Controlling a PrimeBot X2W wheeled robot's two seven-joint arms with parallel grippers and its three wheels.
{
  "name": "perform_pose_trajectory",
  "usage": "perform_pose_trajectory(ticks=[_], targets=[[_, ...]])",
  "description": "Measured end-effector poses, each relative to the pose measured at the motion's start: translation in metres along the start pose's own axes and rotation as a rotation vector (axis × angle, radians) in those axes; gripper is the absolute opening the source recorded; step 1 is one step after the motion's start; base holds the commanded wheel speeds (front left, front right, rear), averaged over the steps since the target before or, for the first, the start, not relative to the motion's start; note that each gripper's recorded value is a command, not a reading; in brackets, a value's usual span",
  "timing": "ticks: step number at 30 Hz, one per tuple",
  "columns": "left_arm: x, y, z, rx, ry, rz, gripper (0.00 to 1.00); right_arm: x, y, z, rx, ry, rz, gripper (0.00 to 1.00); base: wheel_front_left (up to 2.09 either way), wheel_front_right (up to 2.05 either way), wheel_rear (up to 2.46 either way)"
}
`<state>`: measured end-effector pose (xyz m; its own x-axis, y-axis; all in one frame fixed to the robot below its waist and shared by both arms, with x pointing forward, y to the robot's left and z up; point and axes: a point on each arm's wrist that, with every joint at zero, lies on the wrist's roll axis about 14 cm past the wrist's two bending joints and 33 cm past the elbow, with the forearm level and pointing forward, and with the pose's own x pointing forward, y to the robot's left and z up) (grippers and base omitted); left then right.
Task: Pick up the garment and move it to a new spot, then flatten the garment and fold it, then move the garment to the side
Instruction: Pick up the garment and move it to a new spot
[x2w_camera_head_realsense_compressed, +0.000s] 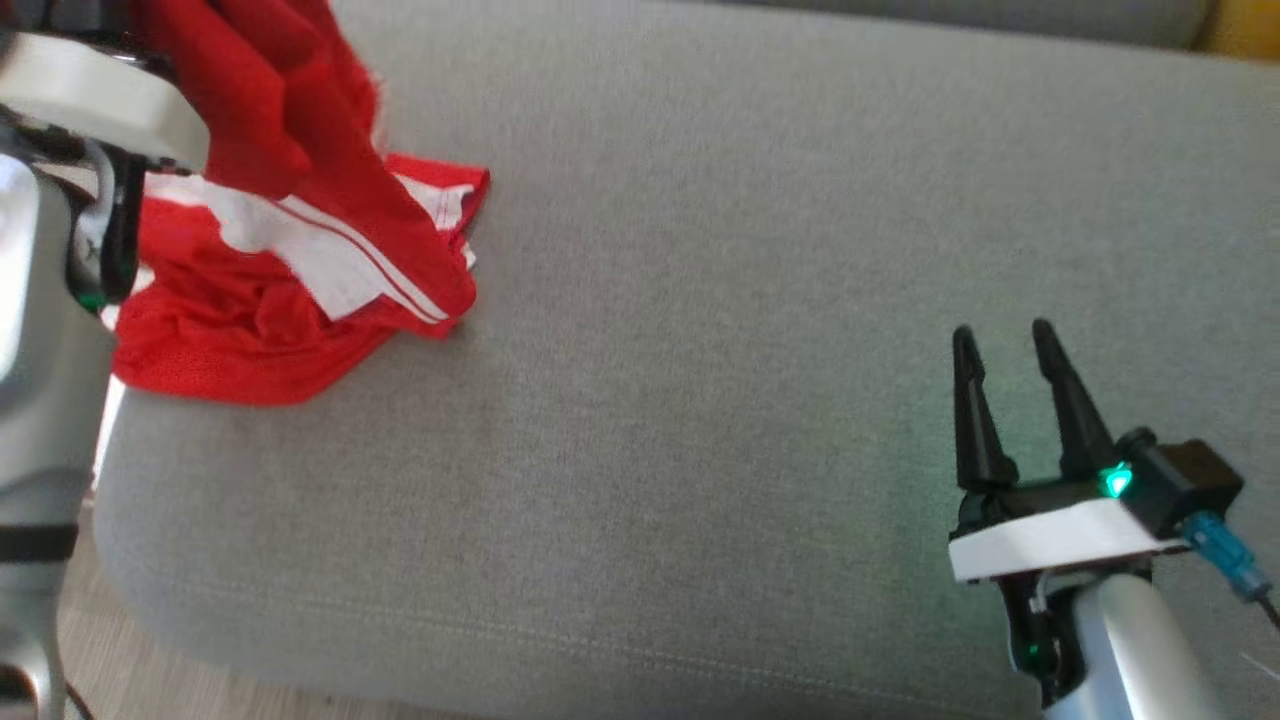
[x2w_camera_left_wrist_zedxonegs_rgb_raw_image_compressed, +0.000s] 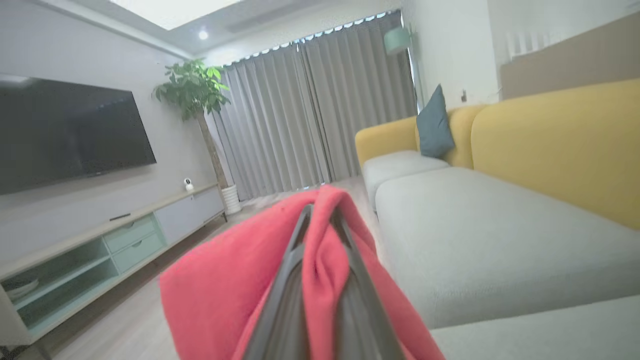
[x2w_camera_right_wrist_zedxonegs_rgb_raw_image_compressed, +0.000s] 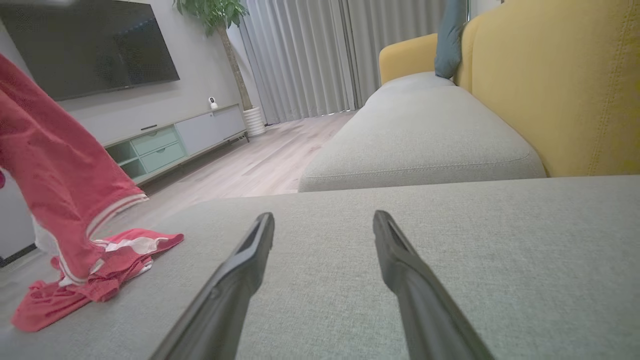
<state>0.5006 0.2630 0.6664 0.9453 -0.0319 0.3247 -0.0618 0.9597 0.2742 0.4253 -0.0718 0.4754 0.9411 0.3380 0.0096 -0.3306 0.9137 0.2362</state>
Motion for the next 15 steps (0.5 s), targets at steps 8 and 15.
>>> perform_pose_trajectory(ticks=[8,15], targets=[[-0.022,-0.023,0.05,-0.027,-0.099,-0.037,0.0,-0.019,0.003,0.022,-0.001,-0.054,-0.011,1.0,0.0,0.0,0.0],[-0.022,-0.074,0.065,-0.017,-0.105,-0.153,0.0,-0.036,-0.014,0.036,-0.007,-0.1,-0.071,1.0,0.0,0.0,0.0]])
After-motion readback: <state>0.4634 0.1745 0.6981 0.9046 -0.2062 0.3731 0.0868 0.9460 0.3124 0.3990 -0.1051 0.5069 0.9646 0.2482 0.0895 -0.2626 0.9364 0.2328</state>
